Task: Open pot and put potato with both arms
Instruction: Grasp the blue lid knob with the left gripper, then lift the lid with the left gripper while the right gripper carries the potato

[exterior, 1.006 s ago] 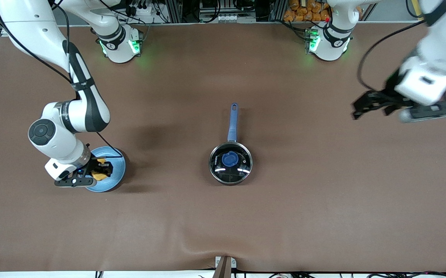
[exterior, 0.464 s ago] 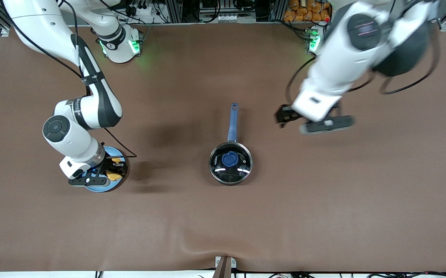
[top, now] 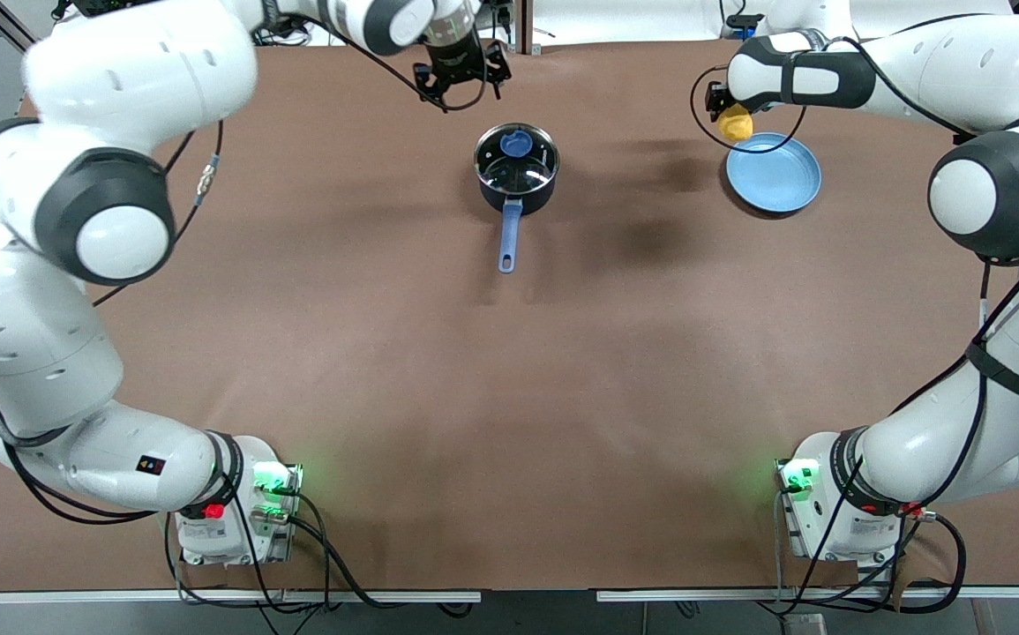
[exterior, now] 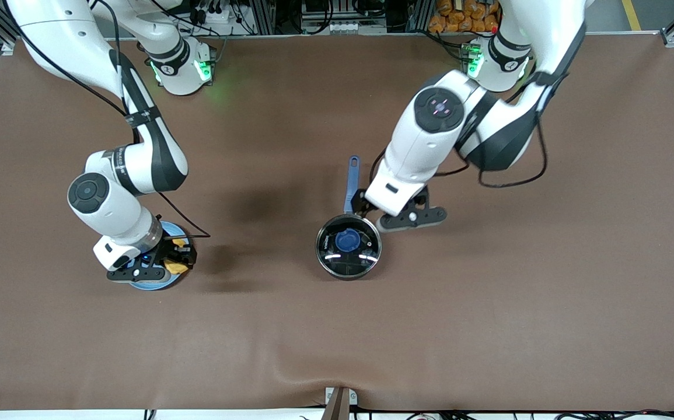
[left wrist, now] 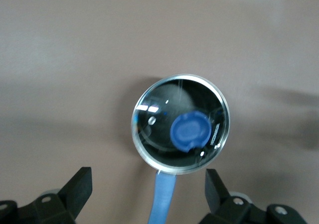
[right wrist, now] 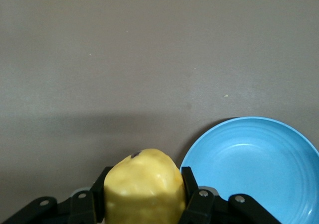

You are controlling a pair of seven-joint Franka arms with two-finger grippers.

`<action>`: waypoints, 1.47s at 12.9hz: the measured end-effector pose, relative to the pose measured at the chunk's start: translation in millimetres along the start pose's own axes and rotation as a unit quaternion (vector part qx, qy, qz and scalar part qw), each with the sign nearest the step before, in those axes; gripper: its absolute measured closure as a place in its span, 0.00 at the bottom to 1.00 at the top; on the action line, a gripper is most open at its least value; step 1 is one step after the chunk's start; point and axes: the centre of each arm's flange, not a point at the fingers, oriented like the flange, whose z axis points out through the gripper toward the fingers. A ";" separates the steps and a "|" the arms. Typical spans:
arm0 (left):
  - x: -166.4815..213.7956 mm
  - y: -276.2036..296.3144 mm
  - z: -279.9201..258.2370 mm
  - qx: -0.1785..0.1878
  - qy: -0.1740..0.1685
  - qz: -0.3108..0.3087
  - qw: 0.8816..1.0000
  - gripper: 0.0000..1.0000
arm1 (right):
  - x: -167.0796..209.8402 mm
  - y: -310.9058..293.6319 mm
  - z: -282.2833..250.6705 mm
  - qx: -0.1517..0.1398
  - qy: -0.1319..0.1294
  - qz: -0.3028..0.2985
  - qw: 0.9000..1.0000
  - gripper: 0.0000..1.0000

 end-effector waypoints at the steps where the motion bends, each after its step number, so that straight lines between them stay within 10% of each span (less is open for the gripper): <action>1: -0.3 8.4 18.5 0.007 0.010 -0.007 1.000 0.00 | -0.5 -3.5 -0.1 0.007 -0.001 0.006 1.000 0.40; 9: -27.7 53.5 105.8 0.032 0.055 0.008 0.998 0.00 | 6.3 -73.5 -28.7 0.101 0.010 0.052 0.993 0.40; 19: -26.5 47.7 147.0 0.039 0.058 0.011 0.997 0.00 | 5.8 -136.4 -33.5 0.122 0.006 0.110 0.986 0.40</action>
